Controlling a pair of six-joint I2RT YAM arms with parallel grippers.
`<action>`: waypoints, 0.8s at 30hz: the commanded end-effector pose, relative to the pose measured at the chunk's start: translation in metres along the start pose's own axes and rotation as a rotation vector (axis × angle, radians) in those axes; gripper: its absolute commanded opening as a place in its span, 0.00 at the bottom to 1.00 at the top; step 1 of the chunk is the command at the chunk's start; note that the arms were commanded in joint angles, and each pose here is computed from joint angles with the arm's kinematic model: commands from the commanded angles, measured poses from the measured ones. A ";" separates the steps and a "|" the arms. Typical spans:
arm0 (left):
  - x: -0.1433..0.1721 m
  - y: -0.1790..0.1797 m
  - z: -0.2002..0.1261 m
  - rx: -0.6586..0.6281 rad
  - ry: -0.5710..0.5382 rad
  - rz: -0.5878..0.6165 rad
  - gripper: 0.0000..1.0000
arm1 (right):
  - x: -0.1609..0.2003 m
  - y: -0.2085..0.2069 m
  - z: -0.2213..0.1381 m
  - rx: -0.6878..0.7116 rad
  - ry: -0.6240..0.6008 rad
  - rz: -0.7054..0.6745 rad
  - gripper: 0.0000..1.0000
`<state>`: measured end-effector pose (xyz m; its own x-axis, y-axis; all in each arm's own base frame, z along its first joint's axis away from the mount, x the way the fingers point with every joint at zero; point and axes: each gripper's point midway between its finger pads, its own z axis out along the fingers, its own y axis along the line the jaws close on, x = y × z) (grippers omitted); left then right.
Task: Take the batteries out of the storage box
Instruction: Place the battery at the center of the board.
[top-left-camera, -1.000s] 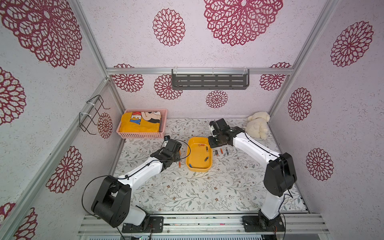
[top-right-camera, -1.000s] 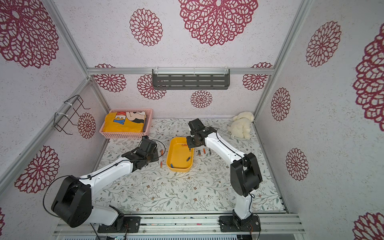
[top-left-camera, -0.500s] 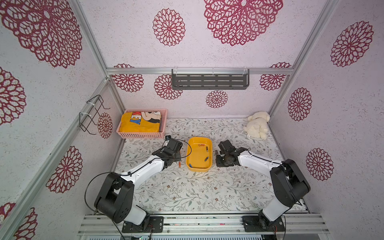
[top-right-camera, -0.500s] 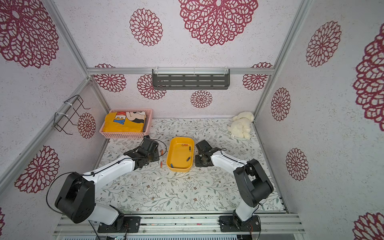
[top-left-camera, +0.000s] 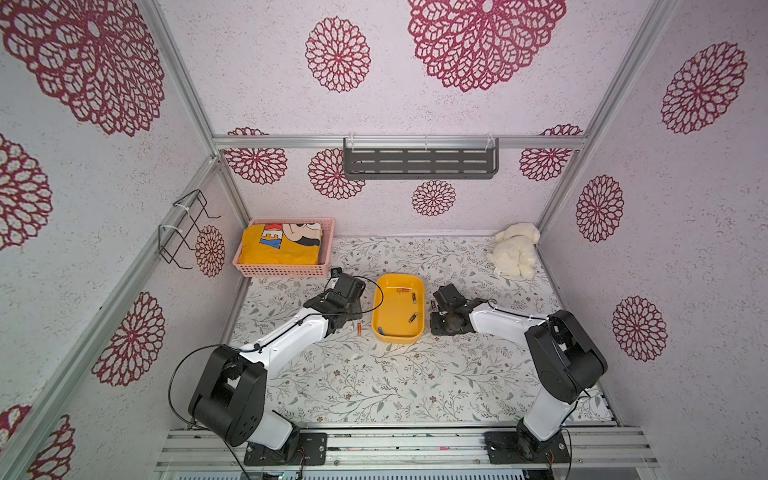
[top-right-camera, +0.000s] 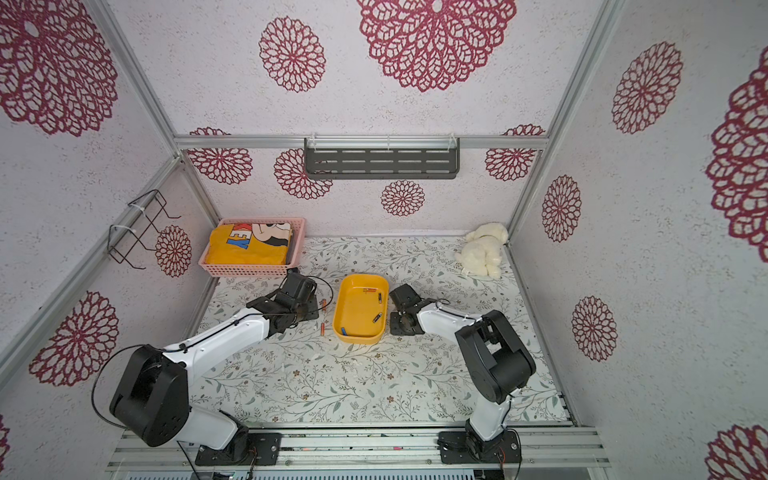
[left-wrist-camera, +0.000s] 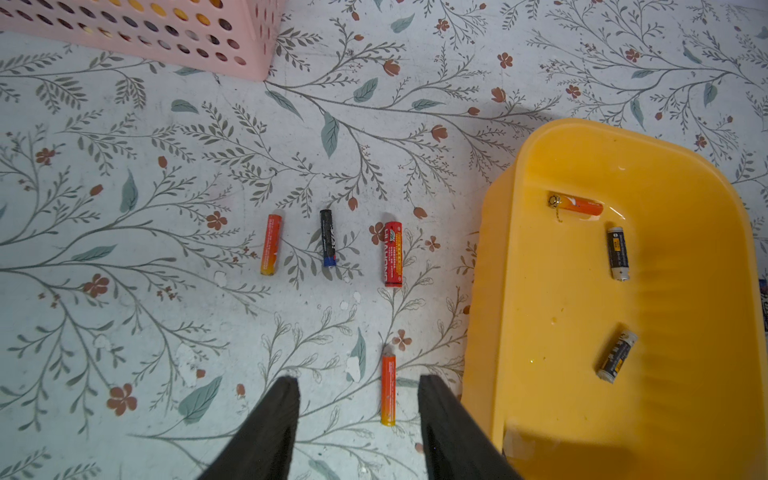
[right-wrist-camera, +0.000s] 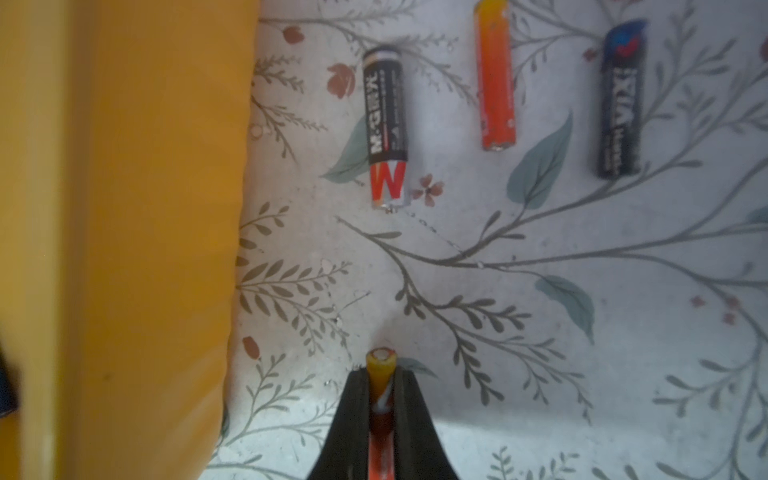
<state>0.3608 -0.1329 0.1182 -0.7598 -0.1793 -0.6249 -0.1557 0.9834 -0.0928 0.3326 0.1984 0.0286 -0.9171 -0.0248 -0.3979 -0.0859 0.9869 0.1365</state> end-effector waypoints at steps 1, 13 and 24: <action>-0.013 -0.001 -0.008 -0.008 -0.019 0.000 0.50 | -0.003 -0.005 -0.001 0.028 -0.022 -0.001 0.08; -0.055 -0.067 -0.038 0.070 -0.062 0.049 0.55 | -0.014 -0.002 -0.016 0.012 -0.051 0.008 0.34; -0.034 -0.164 0.040 0.215 0.142 0.032 0.49 | -0.080 -0.017 -0.114 -0.030 -0.455 -0.033 0.45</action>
<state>0.4364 -0.2695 0.1438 -0.8036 -0.1362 -0.5794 -0.0133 0.9773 -0.2112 0.3562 0.1719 0.1264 -0.7628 0.0426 -0.6452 -0.0864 0.9822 0.1670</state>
